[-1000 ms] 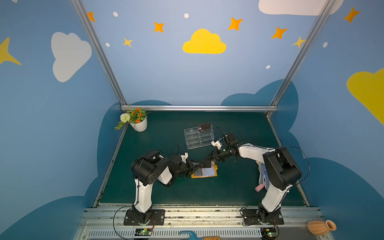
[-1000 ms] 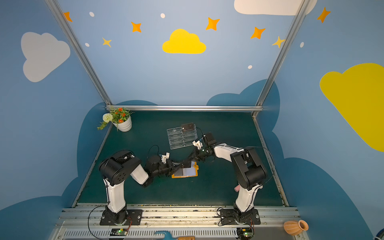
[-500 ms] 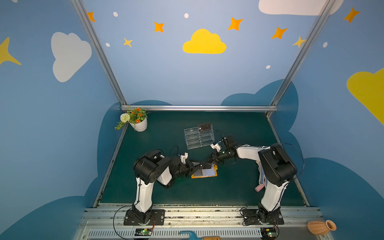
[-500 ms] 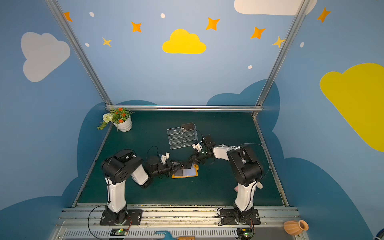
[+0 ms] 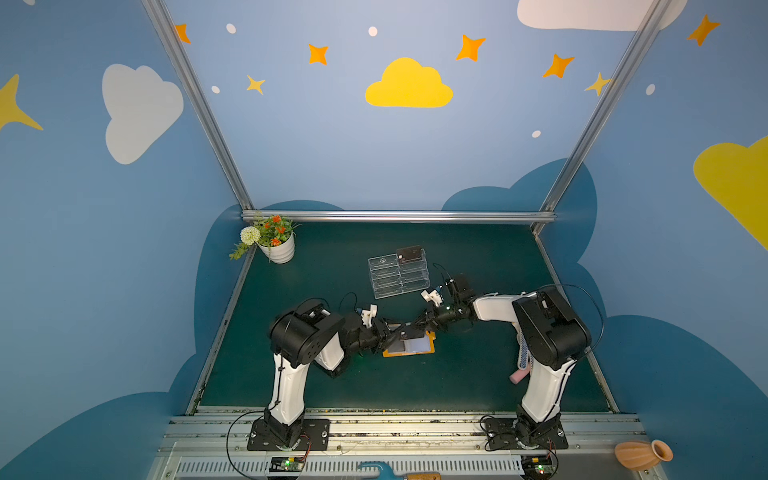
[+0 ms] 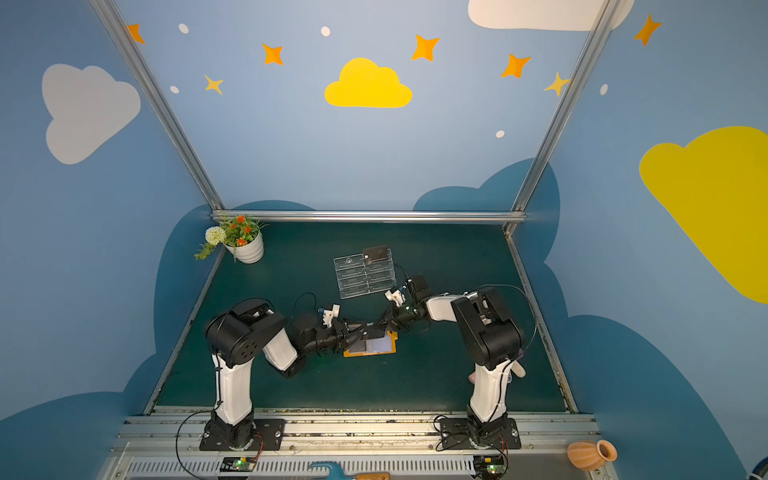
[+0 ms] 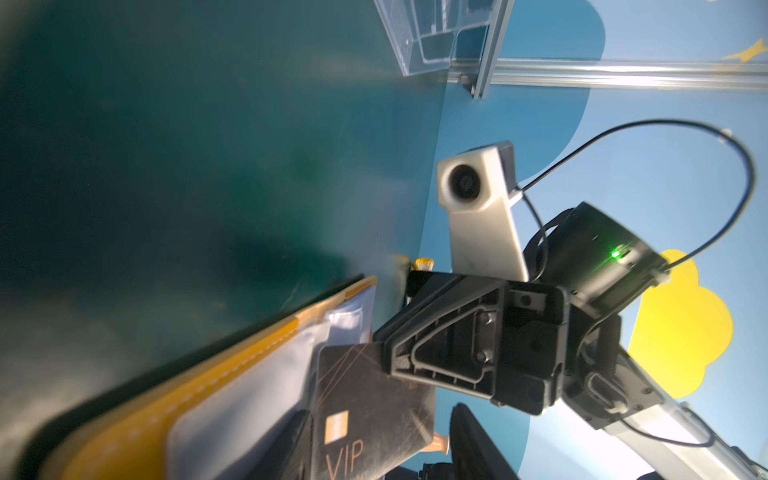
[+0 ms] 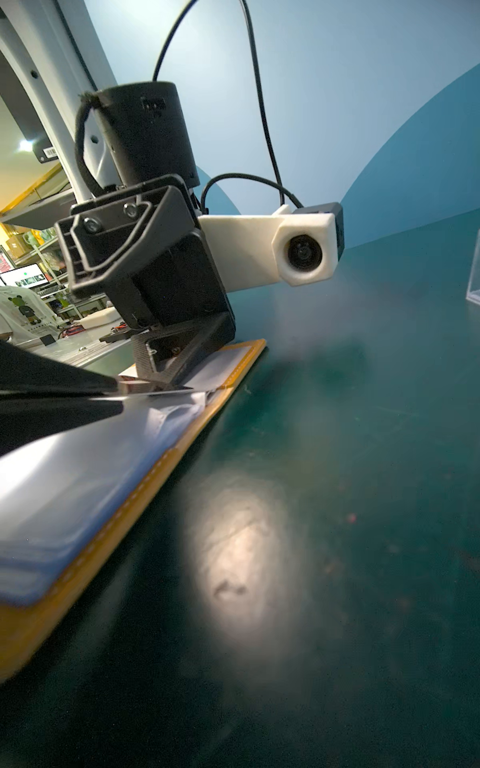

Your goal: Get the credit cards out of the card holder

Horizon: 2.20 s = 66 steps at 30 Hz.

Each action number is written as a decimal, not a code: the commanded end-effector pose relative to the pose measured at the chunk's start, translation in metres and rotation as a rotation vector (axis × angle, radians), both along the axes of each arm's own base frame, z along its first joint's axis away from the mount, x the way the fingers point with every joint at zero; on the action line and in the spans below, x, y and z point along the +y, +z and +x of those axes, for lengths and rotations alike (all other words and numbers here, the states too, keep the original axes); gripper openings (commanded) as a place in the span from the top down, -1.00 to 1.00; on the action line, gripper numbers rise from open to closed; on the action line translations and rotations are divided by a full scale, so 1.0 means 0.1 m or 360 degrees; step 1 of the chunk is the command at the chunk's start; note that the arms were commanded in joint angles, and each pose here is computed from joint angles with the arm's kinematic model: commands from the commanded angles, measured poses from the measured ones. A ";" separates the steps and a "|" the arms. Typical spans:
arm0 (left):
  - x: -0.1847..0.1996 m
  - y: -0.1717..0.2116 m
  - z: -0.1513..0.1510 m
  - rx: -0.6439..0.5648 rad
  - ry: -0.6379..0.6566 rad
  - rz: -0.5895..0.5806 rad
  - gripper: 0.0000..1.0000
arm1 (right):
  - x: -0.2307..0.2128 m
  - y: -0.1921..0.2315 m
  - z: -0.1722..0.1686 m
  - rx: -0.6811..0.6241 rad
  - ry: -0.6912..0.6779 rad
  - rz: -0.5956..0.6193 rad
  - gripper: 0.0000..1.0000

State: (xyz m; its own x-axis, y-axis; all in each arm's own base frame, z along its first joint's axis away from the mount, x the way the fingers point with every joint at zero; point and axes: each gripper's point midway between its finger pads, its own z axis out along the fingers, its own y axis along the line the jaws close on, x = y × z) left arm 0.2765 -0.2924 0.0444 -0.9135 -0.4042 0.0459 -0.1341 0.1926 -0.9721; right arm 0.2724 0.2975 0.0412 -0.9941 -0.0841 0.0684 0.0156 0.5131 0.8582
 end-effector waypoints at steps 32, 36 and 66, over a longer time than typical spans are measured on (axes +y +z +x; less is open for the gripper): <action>0.00 -0.30 -0.04 0.0175 -0.0010 0.0071 0.41 | 0.12 0.04 -0.06 0.0112 -0.0015 0.0265 1.00; -0.01 -0.35 -0.01 0.0213 0.0008 0.0109 0.49 | 0.11 0.02 -0.11 0.0134 -0.0002 0.0252 1.00; 0.21 0.06 0.33 0.0285 0.0466 -0.0016 0.92 | -0.15 0.46 0.15 0.0141 -0.0599 0.0237 -0.48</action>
